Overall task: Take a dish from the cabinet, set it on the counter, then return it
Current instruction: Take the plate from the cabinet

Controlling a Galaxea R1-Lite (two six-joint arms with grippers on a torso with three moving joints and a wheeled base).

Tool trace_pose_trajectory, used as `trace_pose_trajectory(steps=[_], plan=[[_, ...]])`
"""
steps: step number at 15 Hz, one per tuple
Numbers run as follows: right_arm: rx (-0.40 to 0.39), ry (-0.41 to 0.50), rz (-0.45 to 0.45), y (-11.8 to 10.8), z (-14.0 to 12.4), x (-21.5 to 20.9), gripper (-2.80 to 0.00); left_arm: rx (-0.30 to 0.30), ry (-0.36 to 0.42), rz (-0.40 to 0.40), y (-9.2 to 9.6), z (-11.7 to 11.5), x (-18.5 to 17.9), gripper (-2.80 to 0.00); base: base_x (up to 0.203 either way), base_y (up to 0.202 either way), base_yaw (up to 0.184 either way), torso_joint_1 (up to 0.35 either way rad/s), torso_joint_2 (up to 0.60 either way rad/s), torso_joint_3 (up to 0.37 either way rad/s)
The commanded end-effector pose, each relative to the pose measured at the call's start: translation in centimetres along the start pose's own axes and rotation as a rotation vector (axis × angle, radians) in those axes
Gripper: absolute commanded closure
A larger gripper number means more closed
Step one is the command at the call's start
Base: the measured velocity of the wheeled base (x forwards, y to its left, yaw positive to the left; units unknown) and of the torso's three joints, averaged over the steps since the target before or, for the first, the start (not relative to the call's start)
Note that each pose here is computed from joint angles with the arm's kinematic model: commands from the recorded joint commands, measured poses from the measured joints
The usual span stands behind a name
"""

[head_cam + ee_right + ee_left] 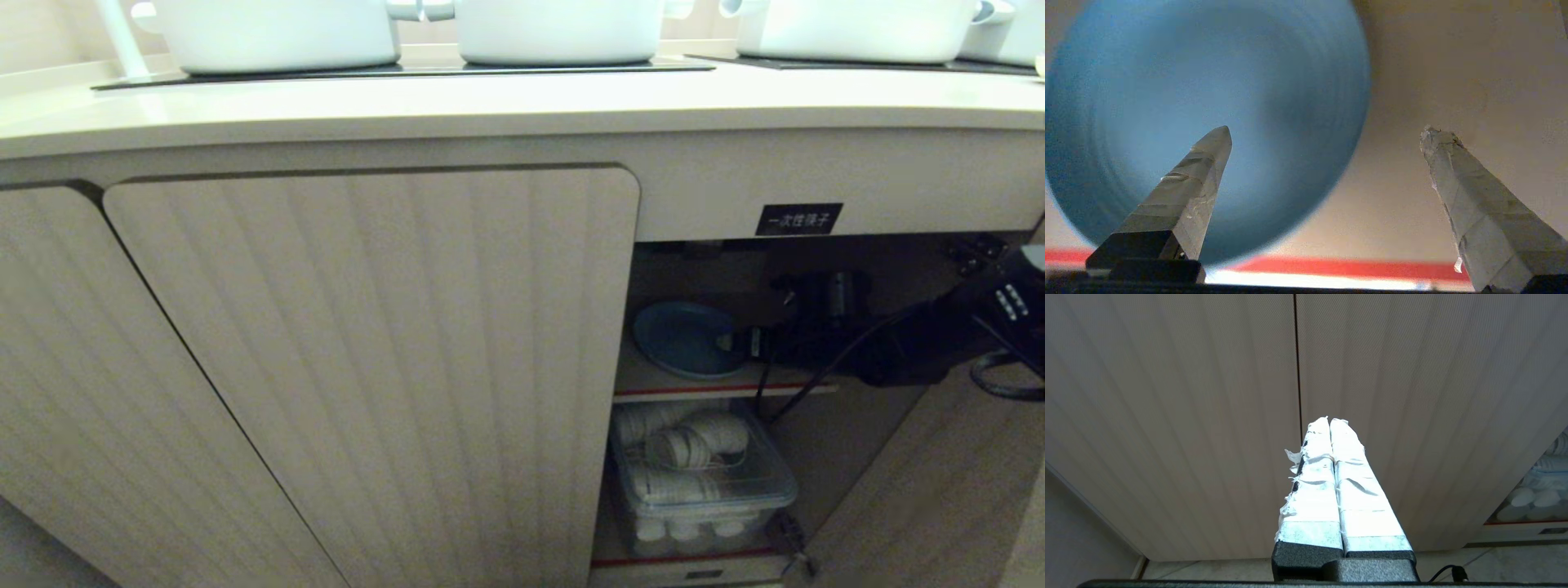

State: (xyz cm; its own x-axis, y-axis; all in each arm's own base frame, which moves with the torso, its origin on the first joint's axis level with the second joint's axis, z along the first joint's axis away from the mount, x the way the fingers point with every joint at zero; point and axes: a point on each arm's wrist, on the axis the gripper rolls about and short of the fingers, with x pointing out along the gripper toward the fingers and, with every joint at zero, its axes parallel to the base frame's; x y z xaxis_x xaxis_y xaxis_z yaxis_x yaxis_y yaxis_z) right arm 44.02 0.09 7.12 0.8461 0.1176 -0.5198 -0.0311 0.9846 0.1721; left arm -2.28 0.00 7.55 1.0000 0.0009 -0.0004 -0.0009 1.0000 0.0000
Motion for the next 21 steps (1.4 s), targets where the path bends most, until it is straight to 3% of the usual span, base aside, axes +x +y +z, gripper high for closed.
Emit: trace_pose_trajectory(steps=[1, 21], plan=[[0.014, -0.007, 0.003, 0.0, 0.1, 0.7, -2.80, 0.000, 0.000, -0.001, 0.0, 0.0, 0.0, 0.00, 0.000, 0.000, 0.000, 0.000, 0.00, 0.000], [-0.033, 0.094, -0.001, 0.7, 1.7, 0.7, -2.80, 0.000, 0.000, 0.001, 0.0, 0.0, 0.0, 0.00, 0.000, 0.000, 0.000, 0.000, 0.00, 0.000]])
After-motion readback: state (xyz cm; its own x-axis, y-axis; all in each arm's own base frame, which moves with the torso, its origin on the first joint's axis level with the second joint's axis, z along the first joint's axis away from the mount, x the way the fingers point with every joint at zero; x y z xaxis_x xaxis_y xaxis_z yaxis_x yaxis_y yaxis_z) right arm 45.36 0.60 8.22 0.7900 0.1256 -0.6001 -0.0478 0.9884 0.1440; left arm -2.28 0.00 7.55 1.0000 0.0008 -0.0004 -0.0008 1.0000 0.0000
